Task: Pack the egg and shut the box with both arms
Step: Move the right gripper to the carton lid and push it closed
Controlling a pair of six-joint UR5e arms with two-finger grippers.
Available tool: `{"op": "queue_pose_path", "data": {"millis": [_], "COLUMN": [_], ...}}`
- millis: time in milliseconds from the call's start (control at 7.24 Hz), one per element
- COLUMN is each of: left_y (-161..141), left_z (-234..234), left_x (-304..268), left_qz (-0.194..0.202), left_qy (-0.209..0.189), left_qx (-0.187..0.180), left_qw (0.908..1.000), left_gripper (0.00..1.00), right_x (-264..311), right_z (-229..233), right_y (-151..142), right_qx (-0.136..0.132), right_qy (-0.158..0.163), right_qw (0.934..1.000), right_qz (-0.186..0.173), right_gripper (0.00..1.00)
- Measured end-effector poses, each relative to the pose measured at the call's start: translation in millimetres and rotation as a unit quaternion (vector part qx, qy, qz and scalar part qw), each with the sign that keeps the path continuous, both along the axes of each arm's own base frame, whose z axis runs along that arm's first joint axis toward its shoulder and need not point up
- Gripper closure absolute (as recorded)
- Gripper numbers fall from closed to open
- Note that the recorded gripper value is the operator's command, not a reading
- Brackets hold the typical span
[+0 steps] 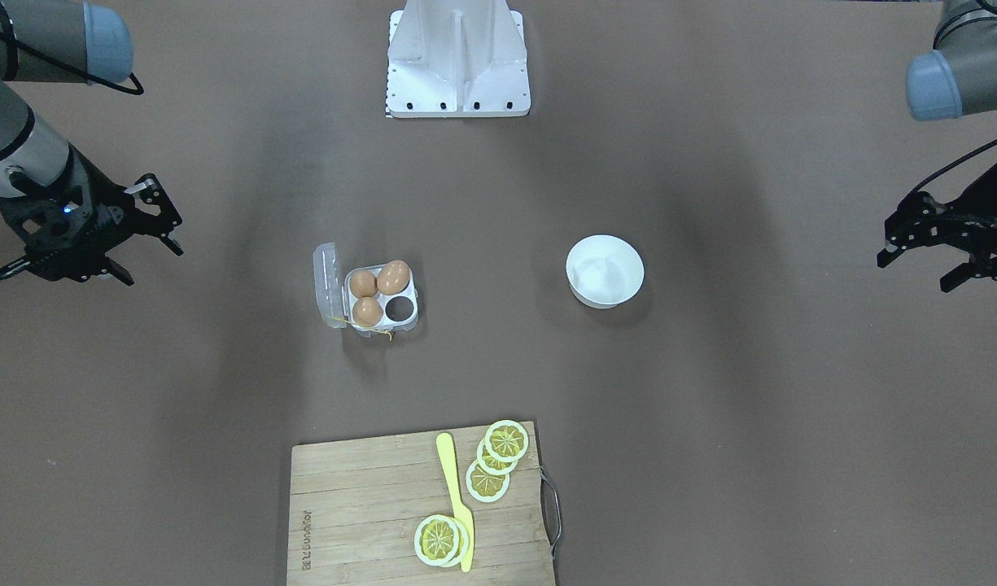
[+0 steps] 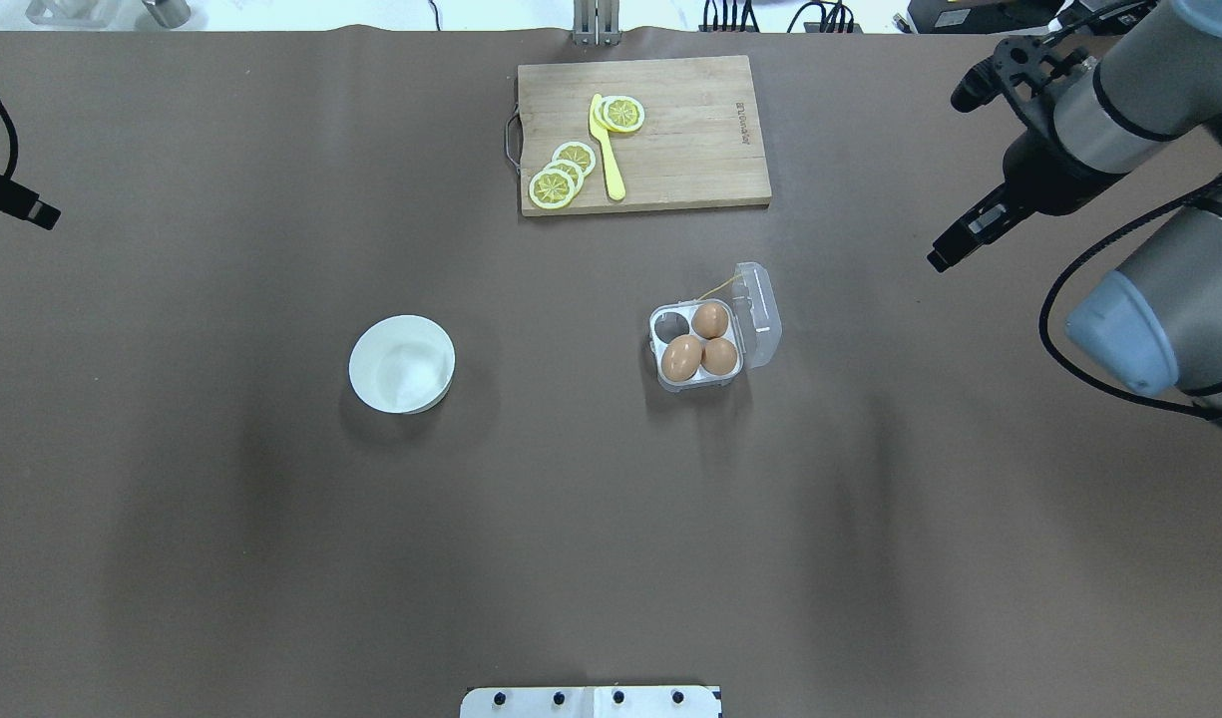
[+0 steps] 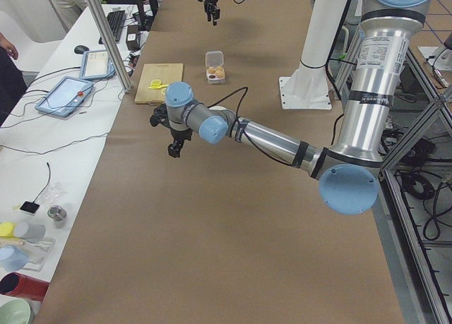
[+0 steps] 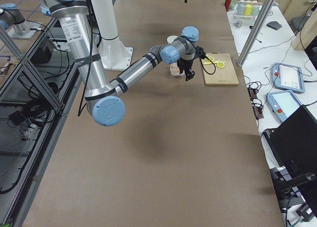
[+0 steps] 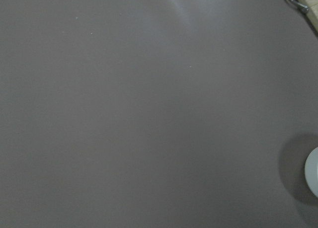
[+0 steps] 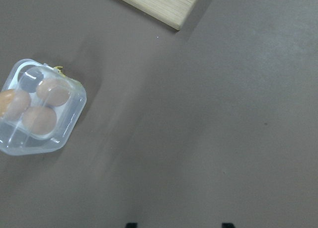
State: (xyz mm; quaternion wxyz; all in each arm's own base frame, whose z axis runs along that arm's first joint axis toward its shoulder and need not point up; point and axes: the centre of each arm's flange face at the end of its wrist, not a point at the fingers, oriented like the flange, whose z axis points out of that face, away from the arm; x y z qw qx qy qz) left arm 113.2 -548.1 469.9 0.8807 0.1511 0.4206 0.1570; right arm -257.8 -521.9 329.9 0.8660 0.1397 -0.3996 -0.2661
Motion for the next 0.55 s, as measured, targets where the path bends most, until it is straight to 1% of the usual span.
{"op": "queue_pose_path", "data": {"millis": [138, 276, 415, 553], "left_y": [6, 12, 16, 17], "left_z": [18, 30, 36, 38], "left_x": [-8, -17, -26, -30], "left_qz": [0.007, 0.014, 0.016, 0.016], "left_qy": [-0.008, -0.014, -0.016, -0.017], "left_qx": [0.001, 0.009, 0.016, 0.020], "left_qw": [0.9999, 0.9998, 0.9996, 0.9995], "left_gripper": [0.12, 0.12, 0.12, 0.13], "right_x": [-22, -49, -75, -92], "right_z": [4, 9, 14, 16], "right_y": [-8, -22, -38, -43], "right_qx": [0.005, 0.020, 0.036, 0.047], "right_qy": [0.006, 0.006, 0.001, -0.004], "right_qw": [0.9999, 0.9997, 0.9992, 0.9986], "right_qz": [-0.009, -0.015, -0.019, -0.025], "right_gripper": [0.44, 0.49, 0.49, 0.49]}}
